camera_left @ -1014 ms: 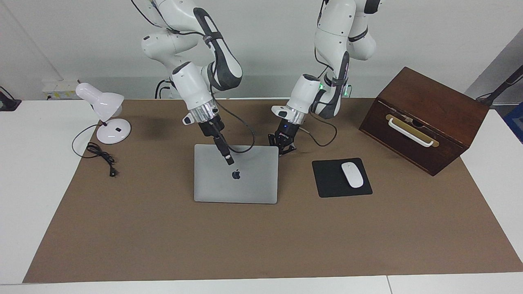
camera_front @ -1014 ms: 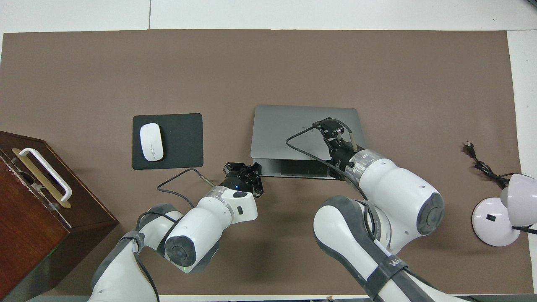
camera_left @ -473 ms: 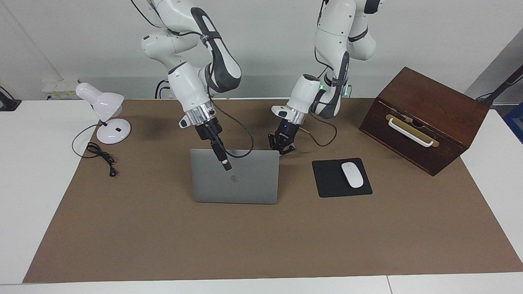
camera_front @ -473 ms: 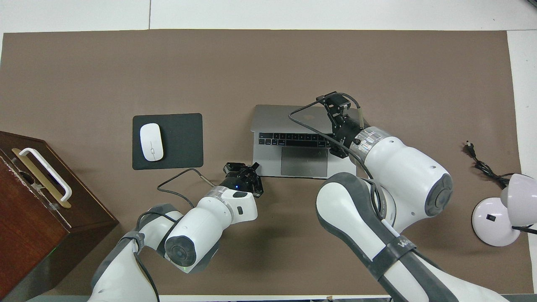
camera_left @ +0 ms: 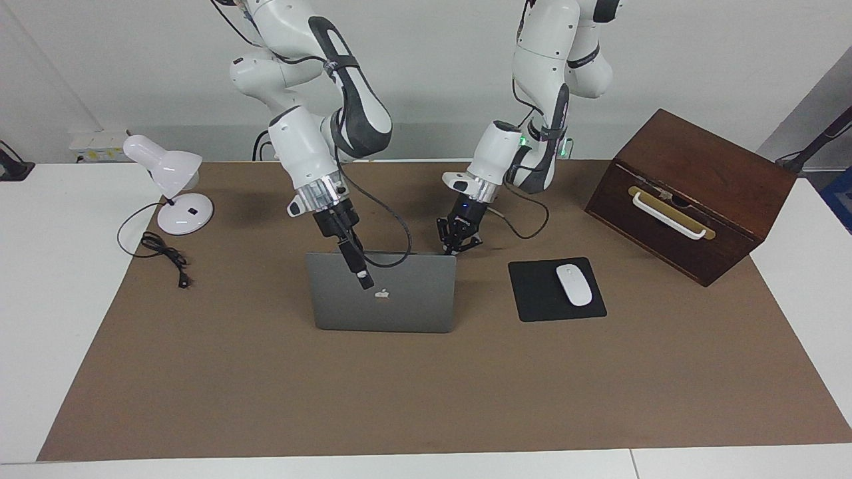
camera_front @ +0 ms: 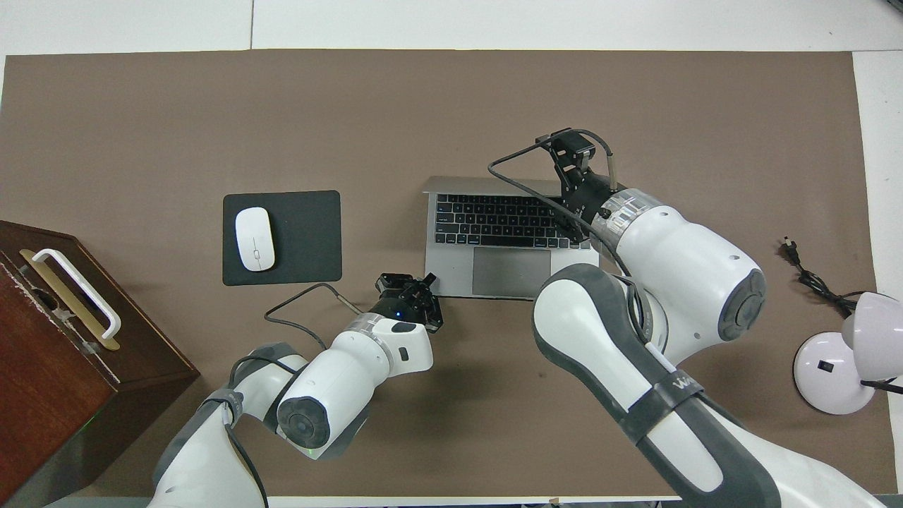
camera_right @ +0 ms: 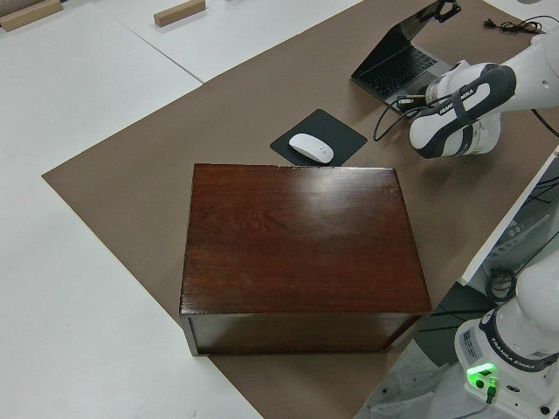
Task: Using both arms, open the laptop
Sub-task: 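Lift the laptop lid upward and away with the right gripper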
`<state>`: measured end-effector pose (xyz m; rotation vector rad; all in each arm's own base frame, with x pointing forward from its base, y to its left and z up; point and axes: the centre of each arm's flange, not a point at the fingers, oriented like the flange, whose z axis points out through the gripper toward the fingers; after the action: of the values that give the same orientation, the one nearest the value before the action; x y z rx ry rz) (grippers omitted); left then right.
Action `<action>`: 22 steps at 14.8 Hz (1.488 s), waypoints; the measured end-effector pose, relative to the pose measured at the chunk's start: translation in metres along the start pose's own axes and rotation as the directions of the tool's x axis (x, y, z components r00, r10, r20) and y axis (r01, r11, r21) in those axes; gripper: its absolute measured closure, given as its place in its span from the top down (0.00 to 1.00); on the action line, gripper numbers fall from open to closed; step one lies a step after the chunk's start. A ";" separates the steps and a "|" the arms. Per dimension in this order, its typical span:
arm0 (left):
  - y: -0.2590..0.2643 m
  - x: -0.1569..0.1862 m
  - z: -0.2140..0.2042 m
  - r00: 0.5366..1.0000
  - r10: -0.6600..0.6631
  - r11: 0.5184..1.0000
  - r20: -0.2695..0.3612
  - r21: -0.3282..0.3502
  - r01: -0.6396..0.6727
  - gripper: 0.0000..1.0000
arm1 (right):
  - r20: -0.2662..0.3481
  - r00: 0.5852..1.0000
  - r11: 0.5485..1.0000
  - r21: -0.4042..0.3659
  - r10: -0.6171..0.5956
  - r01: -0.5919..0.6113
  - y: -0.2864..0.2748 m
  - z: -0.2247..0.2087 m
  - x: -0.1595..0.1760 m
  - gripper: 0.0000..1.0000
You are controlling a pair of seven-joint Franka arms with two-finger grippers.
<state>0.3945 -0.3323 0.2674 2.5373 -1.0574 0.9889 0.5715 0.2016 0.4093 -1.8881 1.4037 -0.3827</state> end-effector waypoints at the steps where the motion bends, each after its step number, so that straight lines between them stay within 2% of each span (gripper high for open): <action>1: 0.000 0.000 0.000 1.000 0.000 1.000 0.000 0.000 0.000 0.01 | -0.001 1.000 1.000 0.005 0.000 0.000 -0.003 0.001 0.001 1.00; 15: 0.000 0.000 0.000 1.000 0.001 1.000 0.000 0.000 -0.001 0.01 | -0.007 0.999 0.999 0.041 -0.035 0.035 -0.038 0.010 0.032 1.00; 22: 0.000 0.000 0.000 1.000 0.002 1.000 0.000 0.000 -0.002 0.01 | -0.005 0.999 0.998 0.048 -0.035 0.035 -0.046 0.017 0.036 1.00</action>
<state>0.3945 -0.3323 0.2672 2.5366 -1.0599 0.9895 0.6269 0.1813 0.4230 -1.8761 1.3544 -0.4339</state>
